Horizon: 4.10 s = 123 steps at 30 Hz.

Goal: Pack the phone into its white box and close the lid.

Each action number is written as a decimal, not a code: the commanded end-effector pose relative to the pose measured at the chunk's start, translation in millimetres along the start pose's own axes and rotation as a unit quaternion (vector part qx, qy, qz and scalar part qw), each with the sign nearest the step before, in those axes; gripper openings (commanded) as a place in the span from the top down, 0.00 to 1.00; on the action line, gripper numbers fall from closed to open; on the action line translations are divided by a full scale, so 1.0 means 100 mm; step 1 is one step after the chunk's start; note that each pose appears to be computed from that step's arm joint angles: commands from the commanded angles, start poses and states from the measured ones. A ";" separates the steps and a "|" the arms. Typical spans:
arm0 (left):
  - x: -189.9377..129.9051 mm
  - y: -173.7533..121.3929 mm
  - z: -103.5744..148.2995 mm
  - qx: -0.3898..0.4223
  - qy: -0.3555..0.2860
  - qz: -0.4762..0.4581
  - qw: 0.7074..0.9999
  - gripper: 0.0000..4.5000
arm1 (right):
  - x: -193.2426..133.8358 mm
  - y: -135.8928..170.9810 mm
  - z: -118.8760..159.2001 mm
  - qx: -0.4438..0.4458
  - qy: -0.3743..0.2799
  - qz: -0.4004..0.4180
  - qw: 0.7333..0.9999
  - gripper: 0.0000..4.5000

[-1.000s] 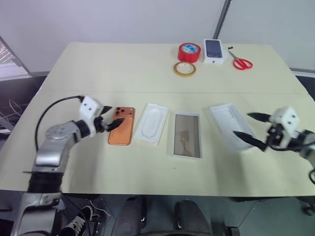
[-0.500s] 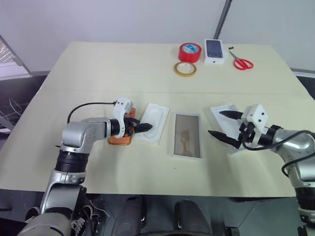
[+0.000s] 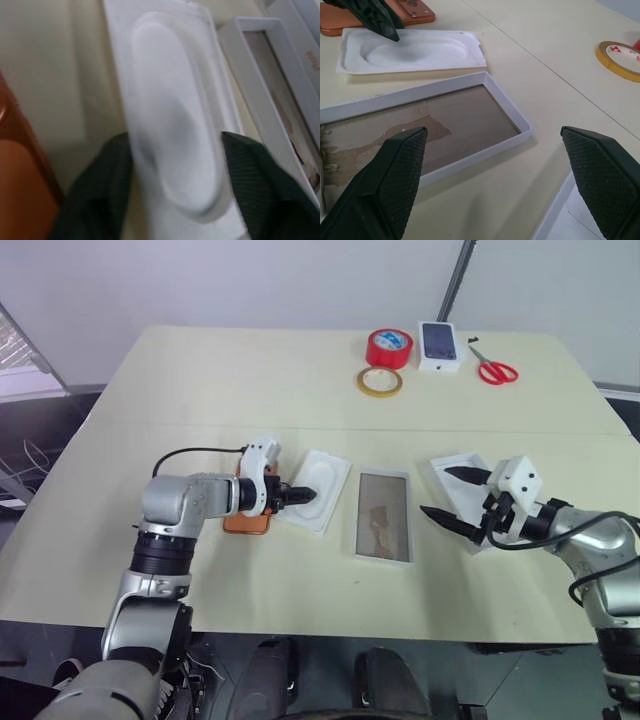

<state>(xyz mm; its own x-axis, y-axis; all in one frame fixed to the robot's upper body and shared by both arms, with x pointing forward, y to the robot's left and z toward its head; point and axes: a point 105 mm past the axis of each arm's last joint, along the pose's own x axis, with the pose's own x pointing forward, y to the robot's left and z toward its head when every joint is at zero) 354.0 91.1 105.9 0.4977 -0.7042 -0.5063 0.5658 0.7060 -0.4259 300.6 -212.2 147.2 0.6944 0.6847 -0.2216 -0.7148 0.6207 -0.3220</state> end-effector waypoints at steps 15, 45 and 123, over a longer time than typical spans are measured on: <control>-0.08 -0.03 0.12 -0.136 -0.038 -0.044 0.989 0.98 | 0.05 0.49 0.31 0.020 -0.038 0.122 0.992 0.00; -0.09 -0.40 0.59 -0.145 -0.140 -0.074 0.977 1.00 | 0.82 0.81 -0.04 -0.126 0.027 0.221 0.967 0.99; -0.77 0.46 0.53 0.009 -0.249 0.098 0.963 0.13 | 1.14 0.55 -0.06 -0.103 0.101 0.106 0.984 0.99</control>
<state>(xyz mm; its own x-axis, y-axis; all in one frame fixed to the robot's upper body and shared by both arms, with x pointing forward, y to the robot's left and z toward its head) 374.7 171.2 149.2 0.8387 -0.5039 -0.2064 0.4253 0.8429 -0.3297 347.6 -109.2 100.1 0.5802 0.6530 -0.4868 -0.8029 0.3583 -0.4764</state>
